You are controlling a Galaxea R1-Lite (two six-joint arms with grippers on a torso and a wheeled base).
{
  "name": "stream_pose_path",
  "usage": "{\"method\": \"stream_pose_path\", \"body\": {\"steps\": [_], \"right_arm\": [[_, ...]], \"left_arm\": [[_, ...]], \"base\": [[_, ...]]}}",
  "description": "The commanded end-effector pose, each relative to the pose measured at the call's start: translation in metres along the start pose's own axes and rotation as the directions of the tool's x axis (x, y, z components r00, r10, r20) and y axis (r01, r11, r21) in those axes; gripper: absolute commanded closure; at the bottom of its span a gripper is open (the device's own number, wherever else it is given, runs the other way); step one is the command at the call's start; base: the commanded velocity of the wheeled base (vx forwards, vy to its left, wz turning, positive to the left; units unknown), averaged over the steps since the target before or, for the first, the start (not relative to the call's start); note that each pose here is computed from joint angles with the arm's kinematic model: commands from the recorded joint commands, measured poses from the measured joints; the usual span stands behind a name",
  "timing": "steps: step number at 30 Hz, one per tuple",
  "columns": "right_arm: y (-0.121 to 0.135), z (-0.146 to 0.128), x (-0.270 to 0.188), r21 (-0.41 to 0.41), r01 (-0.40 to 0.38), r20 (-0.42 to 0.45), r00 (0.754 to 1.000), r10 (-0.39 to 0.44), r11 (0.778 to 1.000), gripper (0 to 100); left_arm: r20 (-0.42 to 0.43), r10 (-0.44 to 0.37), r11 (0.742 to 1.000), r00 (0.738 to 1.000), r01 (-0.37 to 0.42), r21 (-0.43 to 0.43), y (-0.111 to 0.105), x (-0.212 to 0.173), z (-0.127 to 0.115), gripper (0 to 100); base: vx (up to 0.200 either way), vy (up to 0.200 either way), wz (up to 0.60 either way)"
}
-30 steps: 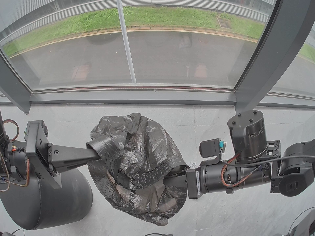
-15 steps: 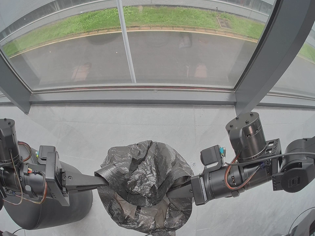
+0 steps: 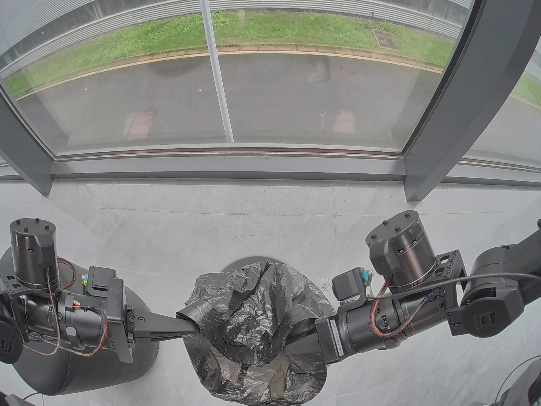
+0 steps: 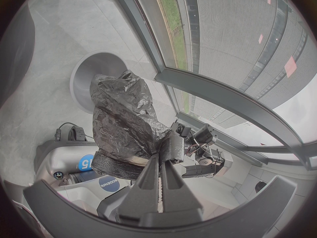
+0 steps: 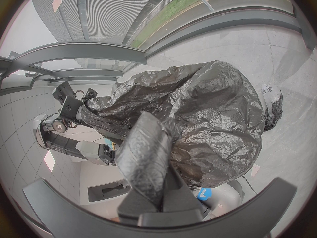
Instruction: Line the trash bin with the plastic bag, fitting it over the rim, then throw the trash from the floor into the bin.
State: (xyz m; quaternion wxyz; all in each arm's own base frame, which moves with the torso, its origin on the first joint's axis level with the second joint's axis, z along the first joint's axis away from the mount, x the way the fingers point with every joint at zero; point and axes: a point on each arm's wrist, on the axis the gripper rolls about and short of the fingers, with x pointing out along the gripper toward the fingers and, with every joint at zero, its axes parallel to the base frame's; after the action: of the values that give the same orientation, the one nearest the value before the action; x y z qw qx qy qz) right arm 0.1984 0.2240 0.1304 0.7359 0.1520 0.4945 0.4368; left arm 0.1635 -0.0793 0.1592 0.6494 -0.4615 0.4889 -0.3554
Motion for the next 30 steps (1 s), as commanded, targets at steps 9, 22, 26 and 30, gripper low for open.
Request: {"method": "stream_pose_path", "body": {"steps": [9,22,26,30], "right_arm": [[-0.025,0.022,0.042,-0.033,0.04,-0.027,0.999,-0.041,0.999,100],[-0.056,0.06,0.068,-0.04,0.072,0.03,0.997,-0.071,0.997,100],[-0.069,0.067,0.07,-0.061,0.089,0.045,0.995,-0.086,0.994,100],[-0.074,0.073,0.07,-0.068,0.095,0.058,0.994,-0.092,0.993,100]], "left_arm": [[0.03,0.025,0.999,0.999,-0.024,-0.043,0.018,0.015,0.027,100],[0.102,-0.041,0.996,0.994,0.048,-0.073,0.061,0.011,0.083,100],[0.117,-0.057,0.996,0.992,0.065,-0.063,0.075,0.013,0.098,100],[0.124,-0.063,0.996,0.99,0.07,-0.054,0.082,0.018,0.104,100]], "base": [[0.0,0.0,0.0],[0.0,0.0,0.0],[0.0,0.0,0.0],[0.0,0.0,0.0]]}}
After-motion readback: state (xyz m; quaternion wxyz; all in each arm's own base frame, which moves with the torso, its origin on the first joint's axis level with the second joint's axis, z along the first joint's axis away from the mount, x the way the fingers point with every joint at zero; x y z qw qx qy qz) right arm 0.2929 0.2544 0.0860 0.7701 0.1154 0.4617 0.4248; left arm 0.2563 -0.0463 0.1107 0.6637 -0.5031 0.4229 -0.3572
